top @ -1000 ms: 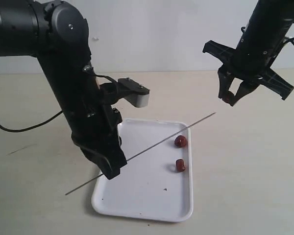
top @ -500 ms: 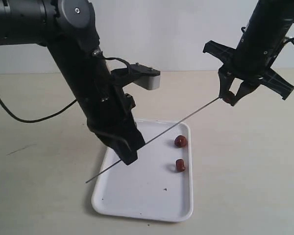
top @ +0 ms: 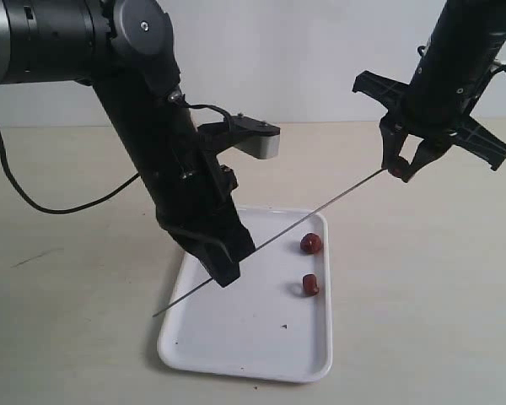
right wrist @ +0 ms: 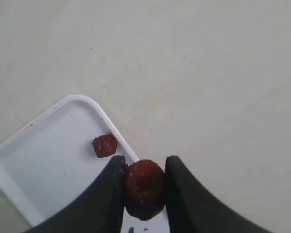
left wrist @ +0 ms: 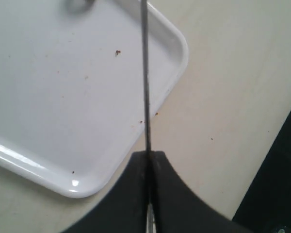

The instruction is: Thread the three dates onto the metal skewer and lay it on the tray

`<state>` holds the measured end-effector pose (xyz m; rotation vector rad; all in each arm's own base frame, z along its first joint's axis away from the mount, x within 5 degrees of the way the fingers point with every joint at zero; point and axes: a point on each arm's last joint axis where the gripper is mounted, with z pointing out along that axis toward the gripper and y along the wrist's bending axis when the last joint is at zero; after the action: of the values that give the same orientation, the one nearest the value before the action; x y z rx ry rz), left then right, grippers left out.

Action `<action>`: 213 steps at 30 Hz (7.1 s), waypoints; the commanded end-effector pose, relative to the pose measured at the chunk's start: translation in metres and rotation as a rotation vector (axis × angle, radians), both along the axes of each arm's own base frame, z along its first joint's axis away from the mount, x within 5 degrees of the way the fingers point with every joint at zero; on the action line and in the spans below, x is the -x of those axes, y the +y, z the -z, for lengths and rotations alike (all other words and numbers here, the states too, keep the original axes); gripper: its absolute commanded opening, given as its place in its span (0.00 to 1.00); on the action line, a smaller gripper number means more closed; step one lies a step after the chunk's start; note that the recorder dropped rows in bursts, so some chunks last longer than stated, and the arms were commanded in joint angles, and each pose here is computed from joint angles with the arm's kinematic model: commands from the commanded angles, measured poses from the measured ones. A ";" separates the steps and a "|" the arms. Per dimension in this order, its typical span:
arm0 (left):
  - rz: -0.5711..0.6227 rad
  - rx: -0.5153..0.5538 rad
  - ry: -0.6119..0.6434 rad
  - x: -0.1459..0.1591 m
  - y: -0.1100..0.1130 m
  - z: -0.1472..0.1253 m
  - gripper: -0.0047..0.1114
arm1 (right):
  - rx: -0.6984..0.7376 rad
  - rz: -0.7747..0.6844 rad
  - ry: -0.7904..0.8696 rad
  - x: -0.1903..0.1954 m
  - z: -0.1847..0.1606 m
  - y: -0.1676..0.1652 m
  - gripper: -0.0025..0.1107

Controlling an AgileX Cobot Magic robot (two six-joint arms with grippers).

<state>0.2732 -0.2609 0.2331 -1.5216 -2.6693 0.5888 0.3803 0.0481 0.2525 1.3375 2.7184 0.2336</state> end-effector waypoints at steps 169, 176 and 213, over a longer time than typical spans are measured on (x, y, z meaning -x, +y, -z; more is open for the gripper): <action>-0.084 0.171 -0.004 -0.021 -0.032 -0.017 0.04 | -0.047 -0.117 -0.050 0.007 -0.013 0.033 0.26; -0.090 0.185 -0.017 -0.024 -0.035 -0.021 0.04 | -0.022 -0.185 -0.041 0.014 -0.013 0.058 0.26; -0.065 0.135 -0.033 -0.030 -0.034 -0.006 0.04 | -0.069 -0.225 -0.147 0.007 -0.013 0.073 0.26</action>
<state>0.3052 -0.2903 0.2397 -1.4728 -2.7928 0.7402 0.3696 0.1181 0.2631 1.0342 2.7804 0.3804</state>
